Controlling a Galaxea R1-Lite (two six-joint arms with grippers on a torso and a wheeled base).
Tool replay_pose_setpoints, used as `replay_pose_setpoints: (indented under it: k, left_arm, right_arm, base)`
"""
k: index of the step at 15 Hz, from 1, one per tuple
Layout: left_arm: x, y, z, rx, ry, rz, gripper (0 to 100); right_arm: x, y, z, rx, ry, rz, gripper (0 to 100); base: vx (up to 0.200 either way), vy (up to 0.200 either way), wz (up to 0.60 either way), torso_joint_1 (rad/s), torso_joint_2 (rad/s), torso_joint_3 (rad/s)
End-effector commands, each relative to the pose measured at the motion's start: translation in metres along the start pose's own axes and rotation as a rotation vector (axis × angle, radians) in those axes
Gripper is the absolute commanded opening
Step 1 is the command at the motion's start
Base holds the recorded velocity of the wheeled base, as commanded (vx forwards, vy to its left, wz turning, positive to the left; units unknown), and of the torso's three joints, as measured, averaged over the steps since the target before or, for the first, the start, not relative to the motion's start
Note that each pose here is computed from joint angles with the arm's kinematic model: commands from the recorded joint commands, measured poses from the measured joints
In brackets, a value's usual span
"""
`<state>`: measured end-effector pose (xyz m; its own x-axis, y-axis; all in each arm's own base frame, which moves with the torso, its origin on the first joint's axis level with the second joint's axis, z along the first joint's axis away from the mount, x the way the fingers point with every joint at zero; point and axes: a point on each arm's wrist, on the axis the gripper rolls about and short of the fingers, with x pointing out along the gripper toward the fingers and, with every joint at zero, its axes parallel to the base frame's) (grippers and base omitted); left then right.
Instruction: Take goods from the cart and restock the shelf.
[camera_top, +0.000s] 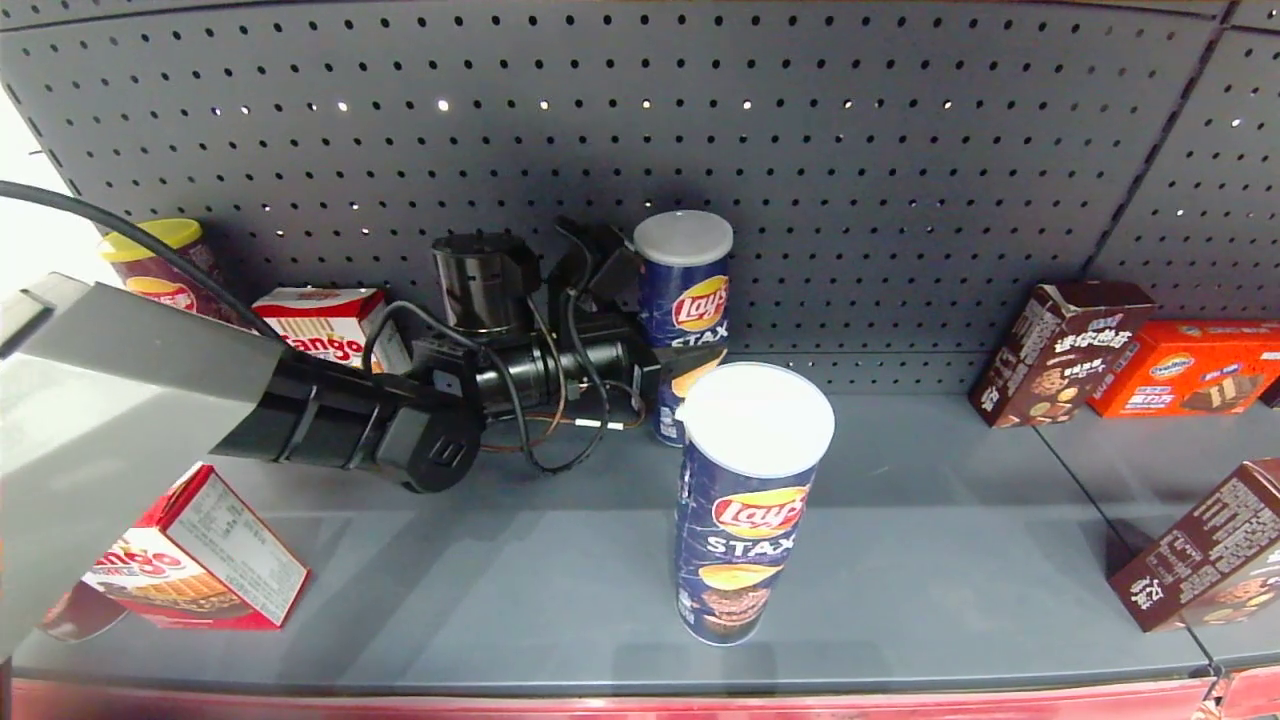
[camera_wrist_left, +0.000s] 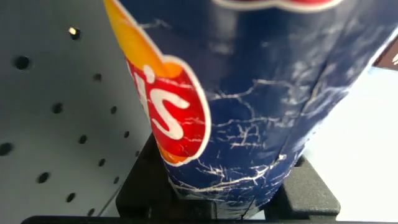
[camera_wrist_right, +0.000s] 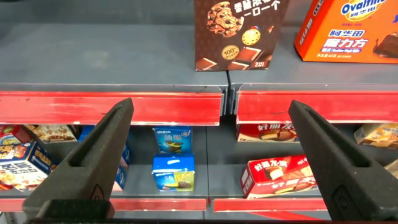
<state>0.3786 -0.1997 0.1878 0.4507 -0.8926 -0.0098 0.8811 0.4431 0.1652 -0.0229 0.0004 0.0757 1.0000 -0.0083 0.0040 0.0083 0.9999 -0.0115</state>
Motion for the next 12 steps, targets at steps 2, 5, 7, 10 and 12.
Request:
replay_pose_setpoints:
  k: [2,5,7,10,12]
  left_arm:
    - [0.0031,0.0006,-0.0088,0.008,0.016,-0.003,0]
    - [0.0041,0.0002,-0.0108,0.028,0.019,-0.005,0]
    - [0.0038,-0.0002,-0.0124,0.035,0.025,-0.002,100]
    - [0.0032,-0.0006,-0.0132,0.057,0.029,0.008,100]
    - [-0.0057,-0.0042,-0.0049,0.077,0.011,0.02,100]
  right_arm:
    - [0.0001,0.0,0.0001,-0.001,0.001,0.001,100]
    - [0.0001,0.0,0.0001,-0.001,0.001,0.001,100]
    - [0.0001,0.0,0.0001,-0.001,0.001,0.001,100]
    - [0.0001,0.0,0.0001,-0.001,0.001,0.001,100]
    - [0.0001,0.0,0.0001,-0.001,0.001,0.001,100]
  base:
    - [0.0,0.0,0.0,0.0,0.0,0.0]
    - [0.0,0.0,0.0,0.0,0.0,0.0]
    - [0.0,0.0,0.0,0.0,0.0,0.0]
    - [0.0,0.0,0.0,0.0,0.0,0.0]
    - [0.0,0.0,0.0,0.0,0.0,0.0]
